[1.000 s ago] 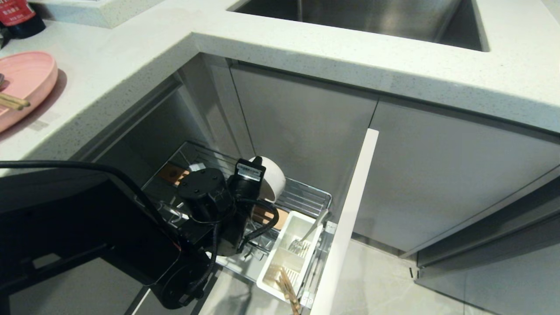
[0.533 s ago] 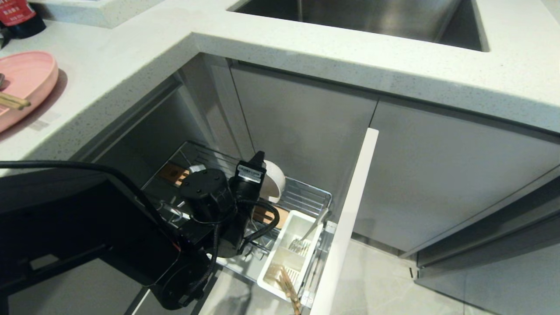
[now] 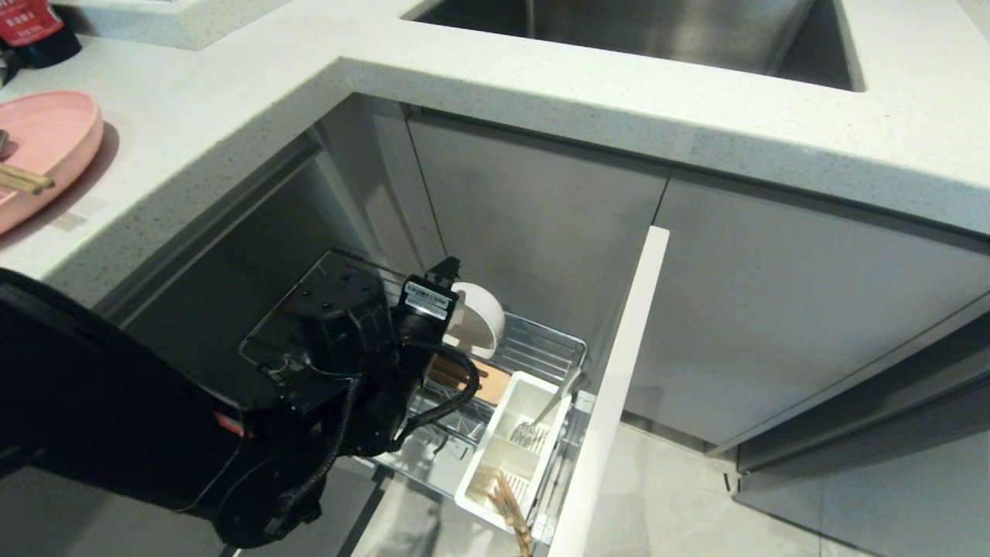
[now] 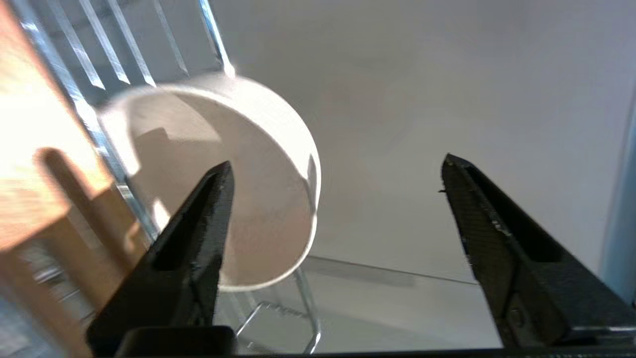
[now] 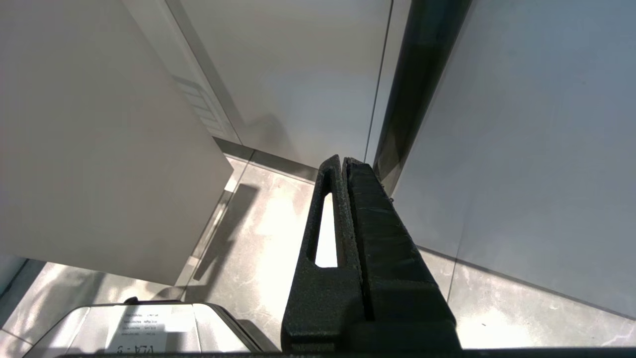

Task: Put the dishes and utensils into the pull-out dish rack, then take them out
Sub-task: Pick up the bowl and place it in the cupboard, then pick up the chopsticks and place it in the cupboard

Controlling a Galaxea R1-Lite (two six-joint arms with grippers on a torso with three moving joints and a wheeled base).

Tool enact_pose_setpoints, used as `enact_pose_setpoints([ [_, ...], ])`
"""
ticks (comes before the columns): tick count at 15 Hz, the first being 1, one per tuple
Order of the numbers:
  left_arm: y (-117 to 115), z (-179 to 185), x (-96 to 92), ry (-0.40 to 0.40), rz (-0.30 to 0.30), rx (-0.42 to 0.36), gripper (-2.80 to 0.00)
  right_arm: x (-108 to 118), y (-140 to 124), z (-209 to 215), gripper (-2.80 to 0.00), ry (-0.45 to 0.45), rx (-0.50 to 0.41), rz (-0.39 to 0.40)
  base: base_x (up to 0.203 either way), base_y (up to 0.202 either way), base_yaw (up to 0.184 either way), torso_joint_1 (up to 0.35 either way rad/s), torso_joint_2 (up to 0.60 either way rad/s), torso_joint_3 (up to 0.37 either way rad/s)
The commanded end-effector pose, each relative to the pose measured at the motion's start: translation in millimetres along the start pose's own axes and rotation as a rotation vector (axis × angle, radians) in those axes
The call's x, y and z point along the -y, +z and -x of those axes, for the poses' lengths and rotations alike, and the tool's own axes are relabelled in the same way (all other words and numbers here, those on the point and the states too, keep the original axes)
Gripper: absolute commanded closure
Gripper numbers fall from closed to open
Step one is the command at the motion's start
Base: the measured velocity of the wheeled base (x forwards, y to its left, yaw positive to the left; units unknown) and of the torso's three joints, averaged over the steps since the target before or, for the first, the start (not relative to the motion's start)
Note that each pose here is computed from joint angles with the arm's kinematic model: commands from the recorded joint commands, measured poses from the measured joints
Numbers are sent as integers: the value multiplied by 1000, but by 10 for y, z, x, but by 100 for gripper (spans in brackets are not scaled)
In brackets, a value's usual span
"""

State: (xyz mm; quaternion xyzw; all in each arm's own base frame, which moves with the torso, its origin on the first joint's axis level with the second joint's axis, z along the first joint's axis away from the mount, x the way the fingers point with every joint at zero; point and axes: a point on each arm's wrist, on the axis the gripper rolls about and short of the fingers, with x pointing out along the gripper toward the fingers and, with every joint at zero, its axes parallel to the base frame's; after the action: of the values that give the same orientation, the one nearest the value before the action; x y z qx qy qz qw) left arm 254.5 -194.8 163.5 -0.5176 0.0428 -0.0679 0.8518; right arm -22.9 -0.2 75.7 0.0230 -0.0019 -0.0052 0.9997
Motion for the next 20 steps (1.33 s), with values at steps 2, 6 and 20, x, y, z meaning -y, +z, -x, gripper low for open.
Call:
enact_pose_setpoints([
  [2,313,264,275,-23,26,27,-280,0,1,-1,0,0,-1,0,0,0,0,0,0,0],
  [6,562,535,450,-20,21,38,0,0,0,-1,0,1,-1,0,0,0,0,0,0,0],
  [20,1454,1618,1098,-446,-520,113,0,0,1,-1,0,0,-1,0,0,0,0,0,0,0],
])
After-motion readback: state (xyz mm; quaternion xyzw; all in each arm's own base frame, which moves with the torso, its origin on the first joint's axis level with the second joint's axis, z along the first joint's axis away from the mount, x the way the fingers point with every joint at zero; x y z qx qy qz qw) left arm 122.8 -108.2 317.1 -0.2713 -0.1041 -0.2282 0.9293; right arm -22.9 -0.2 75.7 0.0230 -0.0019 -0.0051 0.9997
